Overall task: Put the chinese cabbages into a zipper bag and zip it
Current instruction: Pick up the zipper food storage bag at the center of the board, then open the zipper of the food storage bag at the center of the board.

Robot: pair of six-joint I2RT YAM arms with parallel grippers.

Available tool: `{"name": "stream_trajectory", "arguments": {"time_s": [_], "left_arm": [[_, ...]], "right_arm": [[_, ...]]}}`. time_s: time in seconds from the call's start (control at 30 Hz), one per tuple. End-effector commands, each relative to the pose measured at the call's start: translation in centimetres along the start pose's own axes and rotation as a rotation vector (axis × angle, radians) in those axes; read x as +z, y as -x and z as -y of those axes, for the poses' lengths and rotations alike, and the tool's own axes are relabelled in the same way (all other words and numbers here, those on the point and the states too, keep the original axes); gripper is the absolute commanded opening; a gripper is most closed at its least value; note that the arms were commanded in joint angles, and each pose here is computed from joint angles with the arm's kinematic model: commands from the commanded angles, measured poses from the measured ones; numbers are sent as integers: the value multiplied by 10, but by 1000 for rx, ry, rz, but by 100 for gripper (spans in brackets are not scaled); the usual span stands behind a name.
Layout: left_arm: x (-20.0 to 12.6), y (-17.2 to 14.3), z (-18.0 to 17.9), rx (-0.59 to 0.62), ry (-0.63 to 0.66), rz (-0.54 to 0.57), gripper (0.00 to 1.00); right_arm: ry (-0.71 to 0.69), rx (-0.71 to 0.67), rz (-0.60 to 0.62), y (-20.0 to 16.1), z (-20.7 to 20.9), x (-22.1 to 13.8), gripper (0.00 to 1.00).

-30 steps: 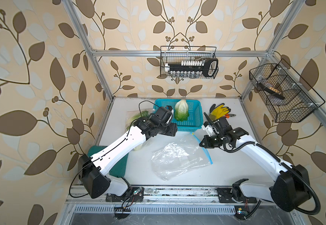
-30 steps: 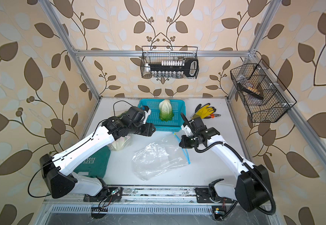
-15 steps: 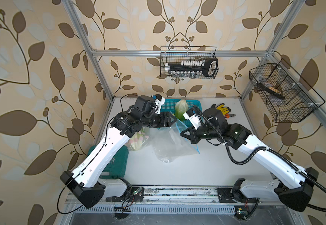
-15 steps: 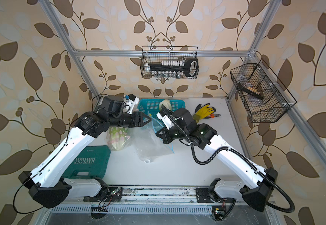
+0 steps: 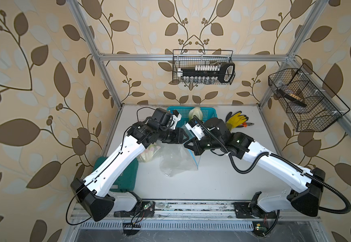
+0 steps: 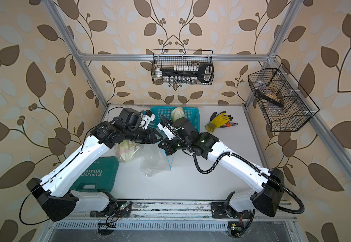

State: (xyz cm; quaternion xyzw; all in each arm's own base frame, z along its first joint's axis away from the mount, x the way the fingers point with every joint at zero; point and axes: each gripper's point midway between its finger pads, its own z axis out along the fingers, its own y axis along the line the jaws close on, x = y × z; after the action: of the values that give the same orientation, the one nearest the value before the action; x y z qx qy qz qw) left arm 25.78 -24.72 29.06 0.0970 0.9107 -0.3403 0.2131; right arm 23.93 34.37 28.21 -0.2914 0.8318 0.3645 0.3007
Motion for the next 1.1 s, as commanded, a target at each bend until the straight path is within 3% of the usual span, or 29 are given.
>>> {"name": "stream_trajectory", "arguments": {"time_s": [0.0,0.07,0.2,0.27,0.4,0.5,0.63,0.73,0.9,1.07], "left_arm": [[13,-7,-5,30,3,-53,45],[16,-5,-6,35,7,-54,41],[18,2,-14,48,58,-28,9],[12,7,-27,59,125,6,0],[8,6,-57,30,201,27,0],[10,4,-64,9,211,26,0],[11,10,-57,-1,176,46,0],[7,13,-52,4,158,61,0],[-4,11,-50,31,161,95,0],[-16,14,-46,53,148,127,0]], "right_arm": [[46,-32,44,16,-15,-5,0],[56,-29,41,15,-16,-3,0],[69,-5,46,18,-15,-4,0],[80,61,74,29,-4,-18,16],[36,223,233,60,54,-65,57],[-48,330,267,68,107,-75,71],[-371,404,188,53,199,-45,92],[-546,367,142,54,247,-21,94],[-752,184,83,71,284,24,99],[-902,115,-11,68,325,63,100]]}}
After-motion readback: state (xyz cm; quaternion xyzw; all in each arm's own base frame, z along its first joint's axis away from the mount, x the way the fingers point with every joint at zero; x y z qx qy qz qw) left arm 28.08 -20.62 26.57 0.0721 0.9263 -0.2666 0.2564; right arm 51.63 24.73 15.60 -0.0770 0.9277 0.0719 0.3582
